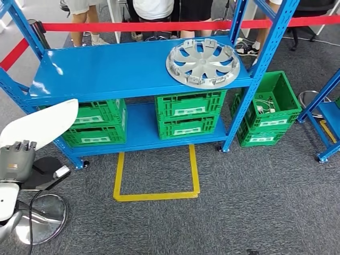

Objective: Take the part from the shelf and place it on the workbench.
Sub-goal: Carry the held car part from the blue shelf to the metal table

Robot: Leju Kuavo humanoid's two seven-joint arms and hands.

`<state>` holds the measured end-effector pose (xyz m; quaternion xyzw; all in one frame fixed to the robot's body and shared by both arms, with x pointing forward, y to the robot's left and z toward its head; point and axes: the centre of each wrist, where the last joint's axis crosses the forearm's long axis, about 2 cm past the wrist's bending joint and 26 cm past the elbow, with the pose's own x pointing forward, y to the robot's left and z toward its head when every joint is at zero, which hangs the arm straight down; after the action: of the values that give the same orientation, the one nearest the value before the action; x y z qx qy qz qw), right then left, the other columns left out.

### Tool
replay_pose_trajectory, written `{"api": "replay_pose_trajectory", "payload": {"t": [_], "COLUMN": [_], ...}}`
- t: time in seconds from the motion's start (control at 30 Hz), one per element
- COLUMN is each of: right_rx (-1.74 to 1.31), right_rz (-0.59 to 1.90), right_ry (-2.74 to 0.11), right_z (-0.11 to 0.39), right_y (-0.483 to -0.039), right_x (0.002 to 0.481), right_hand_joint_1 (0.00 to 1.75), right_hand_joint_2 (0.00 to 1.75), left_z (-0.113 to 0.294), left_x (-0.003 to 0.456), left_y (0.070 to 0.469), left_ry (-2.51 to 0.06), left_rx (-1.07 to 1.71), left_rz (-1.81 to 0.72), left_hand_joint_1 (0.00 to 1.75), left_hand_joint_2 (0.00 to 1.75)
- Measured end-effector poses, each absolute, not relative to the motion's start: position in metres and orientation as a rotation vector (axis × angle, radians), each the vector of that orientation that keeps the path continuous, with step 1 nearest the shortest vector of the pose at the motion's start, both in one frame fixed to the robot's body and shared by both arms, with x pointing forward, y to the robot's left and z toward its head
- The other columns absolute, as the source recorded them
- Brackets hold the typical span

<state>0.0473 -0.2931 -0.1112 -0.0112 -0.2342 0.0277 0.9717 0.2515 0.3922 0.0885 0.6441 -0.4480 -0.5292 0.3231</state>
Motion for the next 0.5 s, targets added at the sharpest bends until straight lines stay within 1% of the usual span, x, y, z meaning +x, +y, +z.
{"api": "replay_pose_trajectory", "payload": {"t": [0.23,0.5], "right_rx": [-0.013,-0.012], "right_rz": [0.062,0.064], "right_ry": [-0.472,-0.468], "right_z": [-0.111,-0.112], "right_y": [-0.289,-0.288], "right_x": [0.047,0.044], "right_hand_joint_1": [0.0,0.0], "right_hand_joint_2": [1.75,1.75], "left_z": [0.084,0.086], "left_x": [0.241,0.239], "left_y": [0.399,0.4], "left_ry": [-1.148,-1.146], "left_rx": [1.682,1.684], "left_rz": [-1.391,-1.382], "left_hand_joint_1": [1.75,1.75], "left_hand_joint_2": [1.75,1.75]}}
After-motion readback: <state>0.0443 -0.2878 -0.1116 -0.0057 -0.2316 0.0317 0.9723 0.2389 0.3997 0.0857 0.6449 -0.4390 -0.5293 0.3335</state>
